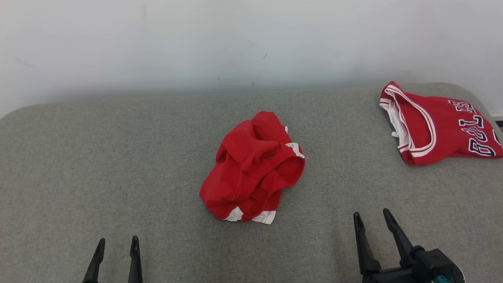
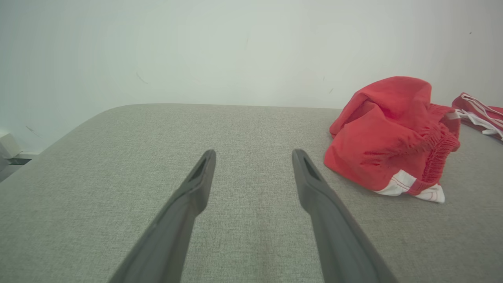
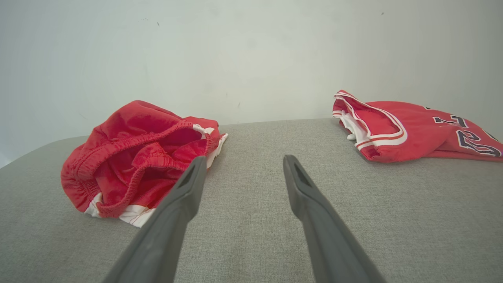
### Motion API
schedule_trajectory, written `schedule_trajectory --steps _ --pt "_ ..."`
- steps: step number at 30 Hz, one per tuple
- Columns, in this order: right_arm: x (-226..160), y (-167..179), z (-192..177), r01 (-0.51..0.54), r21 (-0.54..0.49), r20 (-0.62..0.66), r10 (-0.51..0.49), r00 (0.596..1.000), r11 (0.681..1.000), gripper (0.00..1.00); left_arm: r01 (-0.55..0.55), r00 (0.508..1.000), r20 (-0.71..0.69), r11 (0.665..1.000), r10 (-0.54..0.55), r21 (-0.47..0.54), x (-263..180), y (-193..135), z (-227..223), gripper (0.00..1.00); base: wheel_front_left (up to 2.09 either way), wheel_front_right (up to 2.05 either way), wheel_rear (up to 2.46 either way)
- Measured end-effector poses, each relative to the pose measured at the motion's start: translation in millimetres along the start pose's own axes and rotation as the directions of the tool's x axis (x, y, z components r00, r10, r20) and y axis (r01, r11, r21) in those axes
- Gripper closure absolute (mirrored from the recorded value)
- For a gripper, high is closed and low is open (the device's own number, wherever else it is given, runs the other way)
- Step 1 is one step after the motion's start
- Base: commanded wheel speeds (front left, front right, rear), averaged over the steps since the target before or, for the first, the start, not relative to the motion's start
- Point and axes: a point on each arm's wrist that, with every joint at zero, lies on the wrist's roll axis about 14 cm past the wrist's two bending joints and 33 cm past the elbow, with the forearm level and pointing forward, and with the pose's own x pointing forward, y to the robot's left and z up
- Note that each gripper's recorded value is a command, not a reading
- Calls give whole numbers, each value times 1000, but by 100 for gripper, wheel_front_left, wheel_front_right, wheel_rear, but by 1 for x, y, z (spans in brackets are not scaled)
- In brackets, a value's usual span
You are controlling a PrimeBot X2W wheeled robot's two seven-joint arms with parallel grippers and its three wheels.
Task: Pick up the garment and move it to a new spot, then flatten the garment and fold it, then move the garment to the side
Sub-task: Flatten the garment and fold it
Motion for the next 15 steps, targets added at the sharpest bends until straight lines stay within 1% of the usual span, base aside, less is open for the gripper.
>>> schedule_trajectory --steps 10,15 --pt "1 0 -1 -1 1 -4 1 1000 1000 0 2 1000 -5 1000 -3 -6 2 -1 -2 0 0 0 0" --pt "6 1 -1 -6 1 -2 6 1000 1000 0 65 998 26 998 -65 1 19 -21 7 0 0 0 0"
